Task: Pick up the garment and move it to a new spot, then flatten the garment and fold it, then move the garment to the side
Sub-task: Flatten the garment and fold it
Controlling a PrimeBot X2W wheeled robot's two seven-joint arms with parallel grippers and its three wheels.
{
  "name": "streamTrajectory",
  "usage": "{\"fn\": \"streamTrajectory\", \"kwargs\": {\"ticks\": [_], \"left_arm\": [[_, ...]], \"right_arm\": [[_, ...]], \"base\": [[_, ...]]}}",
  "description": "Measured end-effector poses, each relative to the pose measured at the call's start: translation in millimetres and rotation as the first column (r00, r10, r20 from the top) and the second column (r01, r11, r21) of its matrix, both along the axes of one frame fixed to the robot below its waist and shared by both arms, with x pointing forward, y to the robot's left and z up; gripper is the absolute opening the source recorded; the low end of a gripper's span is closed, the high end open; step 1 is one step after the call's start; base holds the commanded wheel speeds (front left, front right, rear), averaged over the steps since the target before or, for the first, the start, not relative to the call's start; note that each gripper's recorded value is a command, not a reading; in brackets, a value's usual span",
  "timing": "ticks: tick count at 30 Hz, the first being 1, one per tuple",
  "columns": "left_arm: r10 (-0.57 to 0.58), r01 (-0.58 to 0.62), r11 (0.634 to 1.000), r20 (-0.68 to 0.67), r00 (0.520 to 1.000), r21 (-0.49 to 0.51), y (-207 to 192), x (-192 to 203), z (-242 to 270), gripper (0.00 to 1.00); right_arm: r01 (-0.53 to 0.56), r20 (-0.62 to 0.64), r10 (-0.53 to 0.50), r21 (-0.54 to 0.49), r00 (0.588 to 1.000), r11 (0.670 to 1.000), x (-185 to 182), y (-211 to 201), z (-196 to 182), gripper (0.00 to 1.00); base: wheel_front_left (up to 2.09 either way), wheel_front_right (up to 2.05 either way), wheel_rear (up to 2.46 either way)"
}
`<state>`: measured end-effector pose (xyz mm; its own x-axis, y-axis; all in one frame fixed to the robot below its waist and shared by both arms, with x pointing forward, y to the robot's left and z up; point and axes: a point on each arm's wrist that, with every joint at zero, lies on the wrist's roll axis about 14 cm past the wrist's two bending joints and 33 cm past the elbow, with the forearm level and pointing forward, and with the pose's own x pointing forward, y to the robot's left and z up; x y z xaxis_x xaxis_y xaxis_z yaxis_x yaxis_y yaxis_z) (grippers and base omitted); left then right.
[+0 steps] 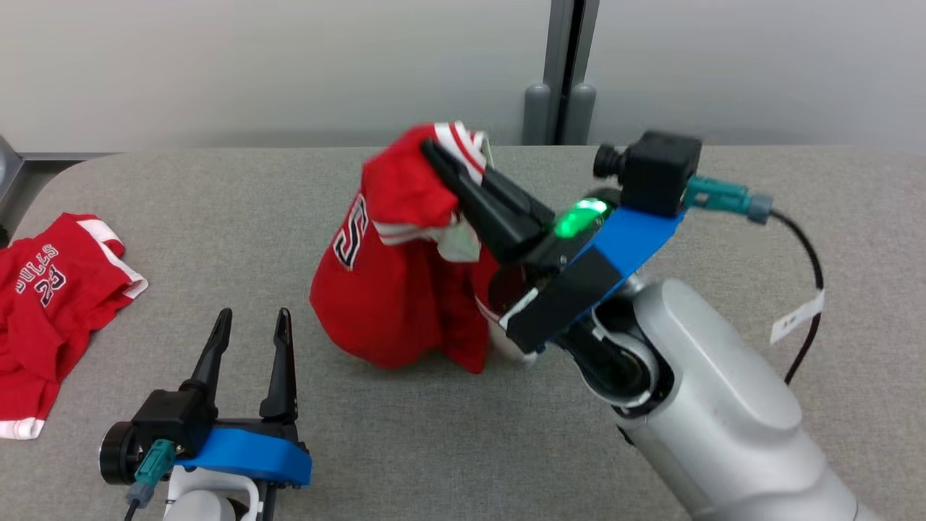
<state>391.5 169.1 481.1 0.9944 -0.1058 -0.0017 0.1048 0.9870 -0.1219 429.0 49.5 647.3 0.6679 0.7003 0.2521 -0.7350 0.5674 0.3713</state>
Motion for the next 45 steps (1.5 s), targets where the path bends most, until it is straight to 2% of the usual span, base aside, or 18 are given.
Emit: {"fn": "streamTrajectory", "kwargs": {"ticks": [2,4,6,8,10,14,16,19,22,26,30,31,32,35,39,45], "left_arm": [[0.001,-0.001,1.000,0.001,1.000,-0.001,0,2,0,1.00],[0.003,-0.003,1.000,-0.003,1.000,-0.003,0,2,-1,1.00],[0.006,-0.006,1.000,-0.006,1.000,-0.005,1,2,-3,1.00],[0.006,-0.006,1.000,-0.012,1.000,-0.007,0,3,-5,1.00],[0.005,-0.005,1.000,-0.015,1.000,-0.008,0,5,-6,1.00],[0.004,-0.004,1.000,-0.017,1.000,-0.012,-2,9,-8,1.00],[-0.003,0.002,1.000,-0.020,1.000,-0.016,-5,11,-9,1.00],[-0.016,0.015,1.000,-0.027,1.000,-0.021,-10,13,-12,1.00],[-0.032,0.031,0.999,-0.026,0.999,-0.026,-15,17,-12,1.00],[-0.046,0.045,0.999,-0.032,0.998,-0.022,-19,20,-15,1.00],[-0.060,0.059,0.998,-0.029,0.998,-0.021,-22,25,-15,1.00],[-0.060,0.060,0.998,-0.032,0.998,-0.018,-22,25,-16,1.00],[-0.060,0.059,0.998,-0.035,0.998,-0.017,-22,25,-17,1.00],[-0.056,0.055,0.998,-0.040,0.998,-0.015,-19,26,-19,1.00],[-0.051,0.051,0.999,-0.038,0.998,-0.013,-17,23,-18,1.00],[-0.044,0.044,0.999,-0.027,0.999,-0.023,-17,12,-11,1.00]], "right_arm": [[-0.043,0.039,0.039,0.117,0.998,0.992,2,5,34,0.00],[-0.057,0.128,0.037,0.159,0.991,0.986,5,8,64,0.00],[-0.078,0.165,0.040,0.230,0.985,0.970,7,9,87,0.00],[-0.059,0.193,0.006,0.269,0.981,0.961,16,4,99,0.00],[-0.009,0.174,-0.042,0.282,0.984,0.959,30,-6,95,0.00],[0.190,0.065,-0.207,0.202,0.976,0.961,71,-44,44,0.00],[0.311,-0.029,-0.310,0.132,0.950,0.941,87,-74,-1,0.00],[0.467,-0.155,-0.458,0.028,0.875,0.884,96,-127,-67,0.00],[0.575,-0.222,-0.574,-0.063,0.788,0.815,96,-176,-110,0.00],[0.652,-0.279,-0.658,-0.125,0.700,0.747,93,-215,-142,0.00],[0.696,-0.288,-0.711,-0.170,0.642,0.698,98,-244,-154,0.00],[0.698,-0.286,-0.714,-0.174,0.639,0.695,102,-245,-153,0.47],[0.693,-0.289,-0.712,-0.182,0.641,0.698,105,-244,-154,1.00],[0.644,-0.287,-0.689,-0.247,0.665,0.724,111,-232,-162,1.00],[0.568,-0.293,-0.665,-0.354,0.686,0.743,105,-224,-174,1.00],[0.478,-0.259,-0.603,-0.412,0.754,0.775,79,-202,-175,1.00]], "base": [[0.00,0.00,0.00],[0.00,0.00,0.00],[0.00,0.00,0.00],[0.00,0.00,0.00],[0.00,0.00,0.00],[0.00,0.00,0.00],[0.00,0.00,0.00],[0.00,0.00,0.00],[0.00,0.00,0.00],[0.00,0.00,0.00],[0.00,0.00,0.00],[0.00,0.00,0.00],[0.00,0.00,0.00],[0.00,0.00,0.00],[0.00,0.00,0.00],[0.00,0.00,0.00]]}}
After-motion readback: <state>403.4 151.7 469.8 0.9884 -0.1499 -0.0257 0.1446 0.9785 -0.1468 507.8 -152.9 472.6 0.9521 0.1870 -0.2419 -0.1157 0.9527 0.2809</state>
